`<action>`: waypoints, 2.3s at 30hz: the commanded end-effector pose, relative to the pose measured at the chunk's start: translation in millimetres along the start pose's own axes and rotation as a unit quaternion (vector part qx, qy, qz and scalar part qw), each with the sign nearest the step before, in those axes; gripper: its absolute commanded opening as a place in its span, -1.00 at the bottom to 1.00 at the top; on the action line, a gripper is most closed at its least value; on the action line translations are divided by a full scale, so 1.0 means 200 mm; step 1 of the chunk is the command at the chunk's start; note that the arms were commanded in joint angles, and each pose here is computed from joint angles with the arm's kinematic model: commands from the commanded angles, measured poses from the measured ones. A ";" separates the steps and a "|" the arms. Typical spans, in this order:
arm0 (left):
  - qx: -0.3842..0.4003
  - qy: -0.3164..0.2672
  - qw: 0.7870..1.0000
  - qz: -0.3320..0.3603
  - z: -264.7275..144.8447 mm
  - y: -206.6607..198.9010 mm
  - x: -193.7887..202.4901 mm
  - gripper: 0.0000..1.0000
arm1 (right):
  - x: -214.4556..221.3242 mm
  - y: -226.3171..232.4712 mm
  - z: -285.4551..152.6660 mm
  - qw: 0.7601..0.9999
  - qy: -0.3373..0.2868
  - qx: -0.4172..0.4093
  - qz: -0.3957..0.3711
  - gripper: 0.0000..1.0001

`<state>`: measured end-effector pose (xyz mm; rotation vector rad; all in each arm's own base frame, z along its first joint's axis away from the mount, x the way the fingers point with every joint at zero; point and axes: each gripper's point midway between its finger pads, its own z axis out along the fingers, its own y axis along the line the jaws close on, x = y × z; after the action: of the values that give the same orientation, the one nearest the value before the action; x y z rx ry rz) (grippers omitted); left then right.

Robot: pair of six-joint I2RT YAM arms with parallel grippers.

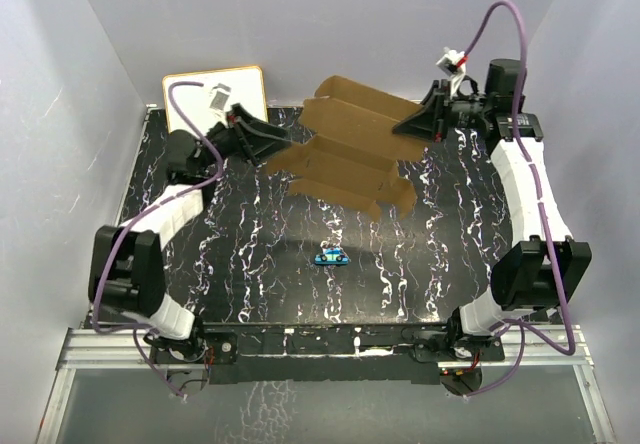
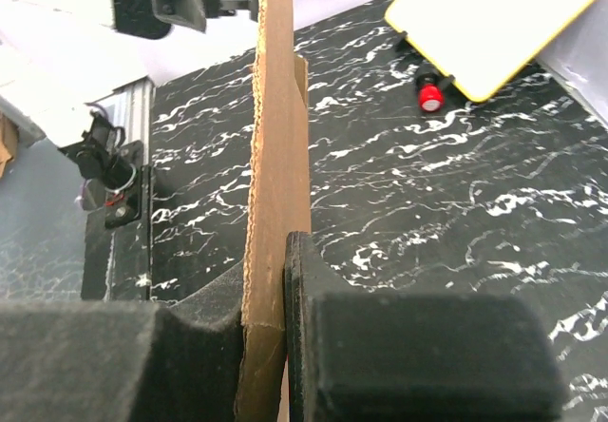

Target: Fold the paper box

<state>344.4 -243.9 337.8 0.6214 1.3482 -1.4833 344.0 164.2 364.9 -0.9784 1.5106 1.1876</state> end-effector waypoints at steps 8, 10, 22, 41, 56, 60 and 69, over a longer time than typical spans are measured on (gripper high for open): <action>-0.237 -0.142 0.961 0.030 -0.52 0.16 -0.20 0.67 | -0.27 0.10 -0.12 0.997 -0.034 0.011 -0.064 -0.84; -0.258 -0.141 0.956 0.008 -0.56 0.21 -0.14 0.49 | -0.30 0.09 -0.12 0.997 -0.036 0.018 -0.067 -0.84; -0.230 -0.129 0.965 0.012 -0.53 0.22 0.17 -0.28 | -0.37 0.11 -0.13 0.997 -0.042 0.014 -0.064 -0.84; -0.153 -0.105 0.983 0.008 -0.33 0.20 0.27 -0.22 | -0.40 0.14 -0.13 0.997 -0.047 0.001 -0.057 -0.84; -0.064 -0.121 0.990 0.022 -0.25 0.08 0.20 -0.13 | -0.42 0.18 -0.13 0.997 -0.048 -0.015 -0.055 -0.85; -0.050 -0.111 0.992 0.024 -0.22 0.06 0.21 -0.05 | -0.43 0.19 -0.13 0.997 -0.048 -0.019 -0.054 -0.84; -0.008 -0.086 0.996 0.027 -0.15 -0.01 0.23 0.09 | -0.43 0.21 -0.13 0.997 -0.047 -0.026 -0.052 -0.84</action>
<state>334.2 -226.5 261.2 0.3547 1.3625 -1.4607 328.9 150.3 449.7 -0.9614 1.3962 1.2159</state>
